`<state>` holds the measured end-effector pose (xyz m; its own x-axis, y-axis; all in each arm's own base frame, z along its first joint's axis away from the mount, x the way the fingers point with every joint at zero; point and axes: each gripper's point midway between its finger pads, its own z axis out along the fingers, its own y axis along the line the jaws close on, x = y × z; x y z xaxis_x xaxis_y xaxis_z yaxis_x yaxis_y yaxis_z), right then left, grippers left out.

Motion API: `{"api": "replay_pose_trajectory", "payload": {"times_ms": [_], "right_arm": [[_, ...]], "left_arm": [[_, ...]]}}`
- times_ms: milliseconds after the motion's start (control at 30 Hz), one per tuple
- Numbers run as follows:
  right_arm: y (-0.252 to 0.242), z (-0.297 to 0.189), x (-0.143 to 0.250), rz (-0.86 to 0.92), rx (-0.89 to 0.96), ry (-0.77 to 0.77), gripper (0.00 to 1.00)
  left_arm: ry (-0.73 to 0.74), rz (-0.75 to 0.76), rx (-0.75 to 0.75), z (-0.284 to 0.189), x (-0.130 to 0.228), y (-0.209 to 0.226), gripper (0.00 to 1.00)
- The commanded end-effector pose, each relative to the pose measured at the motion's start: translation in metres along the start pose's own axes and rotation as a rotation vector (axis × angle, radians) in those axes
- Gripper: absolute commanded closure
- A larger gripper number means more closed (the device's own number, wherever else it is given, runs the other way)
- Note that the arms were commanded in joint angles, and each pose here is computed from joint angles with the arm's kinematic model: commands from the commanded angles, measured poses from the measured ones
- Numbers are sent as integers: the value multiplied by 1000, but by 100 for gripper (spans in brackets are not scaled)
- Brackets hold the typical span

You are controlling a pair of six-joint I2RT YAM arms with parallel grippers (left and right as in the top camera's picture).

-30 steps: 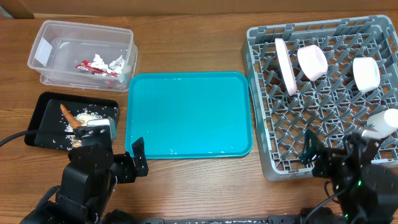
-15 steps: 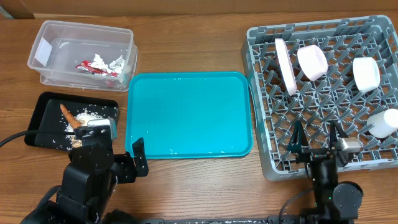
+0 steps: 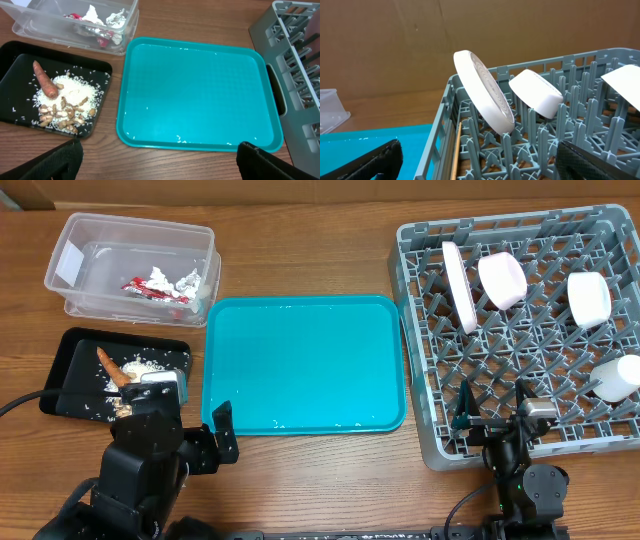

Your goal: Sort waste into correct bins and load items into the dishwasher

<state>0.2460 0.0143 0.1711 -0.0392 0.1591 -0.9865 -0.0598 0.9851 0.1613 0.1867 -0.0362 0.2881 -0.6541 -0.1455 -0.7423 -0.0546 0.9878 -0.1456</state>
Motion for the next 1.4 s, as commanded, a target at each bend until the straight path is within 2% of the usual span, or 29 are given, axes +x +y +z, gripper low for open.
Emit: {"api": "replay_pose_trajectory", "payload": {"times_ms": [0,733,900,1100,1367], "right_arm": [[3,0,2,-11,-19,-2,0],[3,0,2,-10,-19,-2,0],[3,0,2,-10,-19,-2,0],[3,0,2,-10,-19,-2,0],[3,0,2,-10,-19,-2,0]], "left_arm": [[-12,-10,-7,-1,-2,1,0],[-7,-8,-10,-1,-1,2,0],[-11,-50,-109,6,4,25,0],[-145,-49,-60,52,19,32,0],[-374,-122,24,107,45,41,0]]}}
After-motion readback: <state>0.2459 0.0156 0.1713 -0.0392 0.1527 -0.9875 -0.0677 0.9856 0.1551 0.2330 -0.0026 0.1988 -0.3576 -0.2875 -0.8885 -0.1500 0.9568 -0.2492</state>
